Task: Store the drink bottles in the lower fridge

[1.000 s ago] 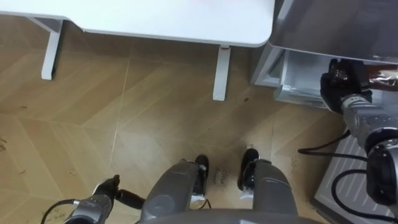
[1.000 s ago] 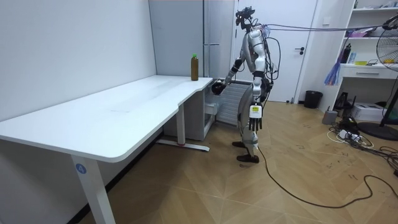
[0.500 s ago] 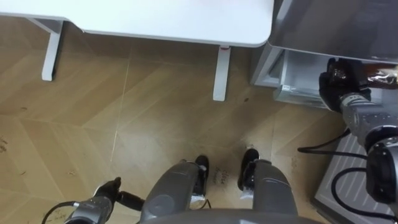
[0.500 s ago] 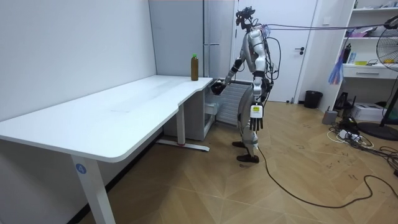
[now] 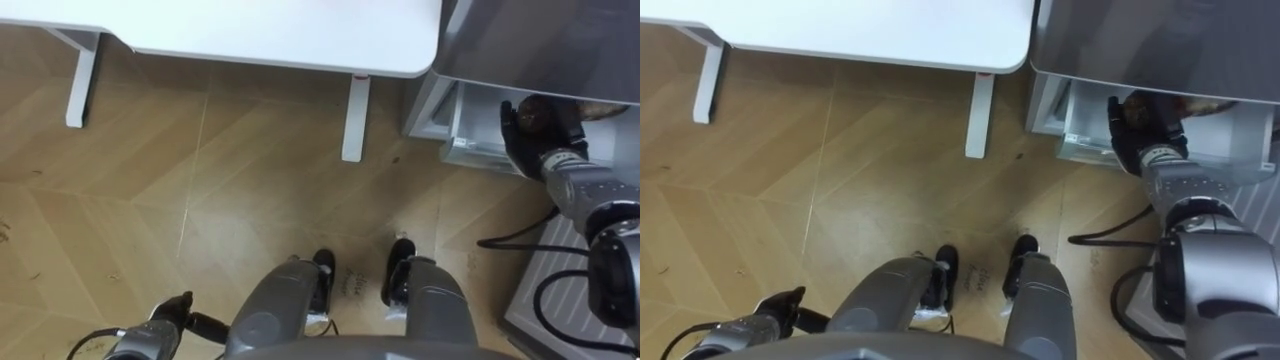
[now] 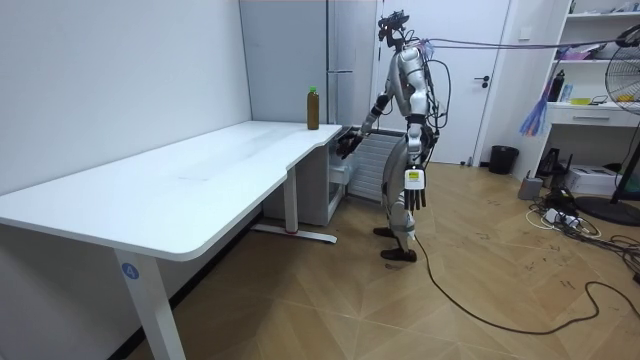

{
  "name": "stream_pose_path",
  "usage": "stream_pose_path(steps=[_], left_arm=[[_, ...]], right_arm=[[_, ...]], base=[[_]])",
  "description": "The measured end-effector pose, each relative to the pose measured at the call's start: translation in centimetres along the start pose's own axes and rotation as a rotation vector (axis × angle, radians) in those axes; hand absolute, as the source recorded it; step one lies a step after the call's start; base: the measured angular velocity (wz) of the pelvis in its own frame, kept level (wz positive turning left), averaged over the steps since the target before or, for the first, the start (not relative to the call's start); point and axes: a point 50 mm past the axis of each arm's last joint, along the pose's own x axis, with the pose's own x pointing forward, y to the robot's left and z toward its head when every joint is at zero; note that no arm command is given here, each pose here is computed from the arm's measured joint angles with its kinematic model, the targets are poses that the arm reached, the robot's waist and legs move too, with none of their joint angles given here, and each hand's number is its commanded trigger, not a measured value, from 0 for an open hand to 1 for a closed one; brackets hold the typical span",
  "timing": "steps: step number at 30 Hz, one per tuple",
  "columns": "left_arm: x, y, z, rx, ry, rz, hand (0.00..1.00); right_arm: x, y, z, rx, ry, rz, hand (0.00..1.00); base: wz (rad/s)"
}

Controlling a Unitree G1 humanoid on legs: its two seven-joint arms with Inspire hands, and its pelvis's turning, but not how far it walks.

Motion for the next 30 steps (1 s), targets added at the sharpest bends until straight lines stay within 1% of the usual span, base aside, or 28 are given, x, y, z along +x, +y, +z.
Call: stream_pose_path(steps=[4,19,27,30], left_arm=[[0.0,0.0,0.0,0.0,0.002,0.001,0.0],[0.0,0.3,-0.7,0.004,0.032,0.008,0.0],[0.0,0.2,-0.4,0.021,0.027,-0.008,0.0],[0.1,0.4,0.3,0.022,0.016,-0.011,0.0]], right_arm=[[0.0,0.2,-0.2,-0.018,0.013,0.041,0.0],[0.0,0.2,-0.4,-0.041,0.027,0.06,0.0],[0.0,0.0,-0.5,-0.089,0.039,0.051,0.0],[-0.1,-0.1,-0.2,-0.113,0.034,0.045,0.0]], base=[[-0.02],[-0.01],[0.0],[0.0]])
